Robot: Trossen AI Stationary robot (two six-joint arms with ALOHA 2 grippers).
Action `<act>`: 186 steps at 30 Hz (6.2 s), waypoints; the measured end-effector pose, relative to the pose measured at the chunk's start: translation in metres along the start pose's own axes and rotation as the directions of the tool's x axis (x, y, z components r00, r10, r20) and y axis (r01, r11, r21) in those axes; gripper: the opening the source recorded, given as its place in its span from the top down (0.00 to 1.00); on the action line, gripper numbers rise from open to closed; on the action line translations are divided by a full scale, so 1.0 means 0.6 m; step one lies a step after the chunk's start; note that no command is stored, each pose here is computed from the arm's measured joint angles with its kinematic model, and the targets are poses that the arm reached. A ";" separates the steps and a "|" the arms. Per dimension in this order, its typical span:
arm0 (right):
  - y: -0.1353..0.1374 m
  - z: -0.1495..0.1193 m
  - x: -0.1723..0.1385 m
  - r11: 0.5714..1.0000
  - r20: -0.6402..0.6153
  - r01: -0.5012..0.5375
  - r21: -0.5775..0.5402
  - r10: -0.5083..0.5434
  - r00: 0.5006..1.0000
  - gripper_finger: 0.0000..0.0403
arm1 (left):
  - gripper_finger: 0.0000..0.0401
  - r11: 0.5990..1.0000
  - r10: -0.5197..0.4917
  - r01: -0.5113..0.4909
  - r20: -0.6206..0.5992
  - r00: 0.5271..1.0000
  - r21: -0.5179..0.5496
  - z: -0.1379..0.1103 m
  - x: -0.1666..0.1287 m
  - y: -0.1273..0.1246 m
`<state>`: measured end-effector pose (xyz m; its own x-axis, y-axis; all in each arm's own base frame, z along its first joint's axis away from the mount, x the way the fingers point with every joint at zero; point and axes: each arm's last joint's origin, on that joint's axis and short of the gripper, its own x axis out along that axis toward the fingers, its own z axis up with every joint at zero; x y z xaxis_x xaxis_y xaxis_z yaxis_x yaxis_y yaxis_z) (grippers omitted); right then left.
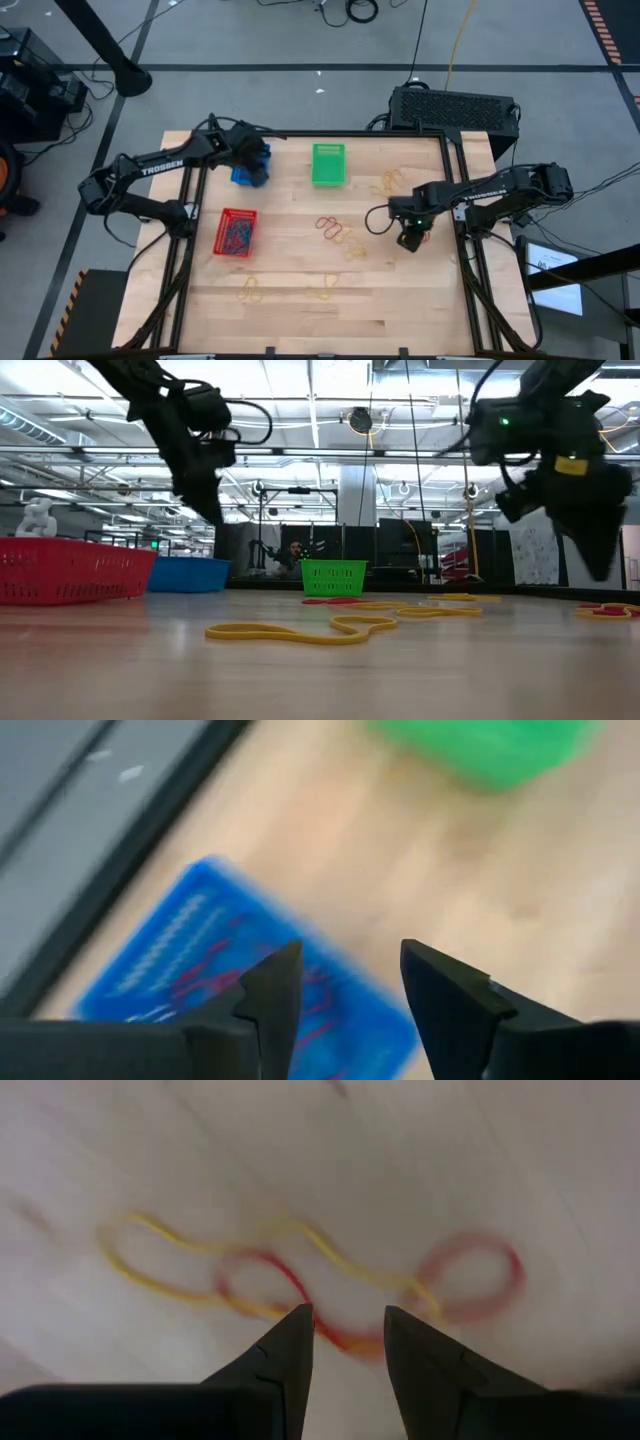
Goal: Sort rubber bands into baskets
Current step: Put the red rubber band into the blue basket
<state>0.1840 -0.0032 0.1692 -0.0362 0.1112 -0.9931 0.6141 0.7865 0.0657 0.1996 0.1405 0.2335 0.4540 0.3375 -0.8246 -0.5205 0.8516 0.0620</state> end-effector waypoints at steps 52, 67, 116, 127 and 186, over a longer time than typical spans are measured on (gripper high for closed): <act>0.023 0.049 -0.049 0.998 0.437 -0.062 -0.021 0.065 0.897 1.00 | 0.56 0.965 -0.243 0.222 0.154 0.958 0.143 0.026 -0.009 -0.083; 0.102 0.084 -0.117 0.883 0.720 -0.205 -0.421 0.463 0.516 1.00 | 0.56 0.738 -0.674 0.516 0.434 0.598 0.435 0.034 0.047 -0.196; 0.121 0.089 -0.151 0.783 0.719 -0.186 -0.594 0.620 0.314 0.99 | 1.00 0.633 -0.756 0.604 0.553 0.350 0.484 0.058 0.160 -0.300; 0.105 0.078 -0.136 0.803 0.687 -0.111 -0.585 0.564 0.457 0.74 | 1.00 0.667 -0.732 0.602 0.535 0.422 0.438 0.076 0.129 -0.261; 0.097 0.071 -0.123 0.823 0.657 -0.116 -0.557 0.521 0.544 0.68 | 0.76 0.920 0.392 -0.391 -0.154 0.907 0.036 -0.046 0.026 0.016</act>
<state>0.2560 0.0086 0.2419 0.8187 0.0712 -0.5698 0.0706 0.9723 0.2230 0.1815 0.1430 0.2060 0.0963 0.5777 -0.8106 -0.6299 0.6659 0.3998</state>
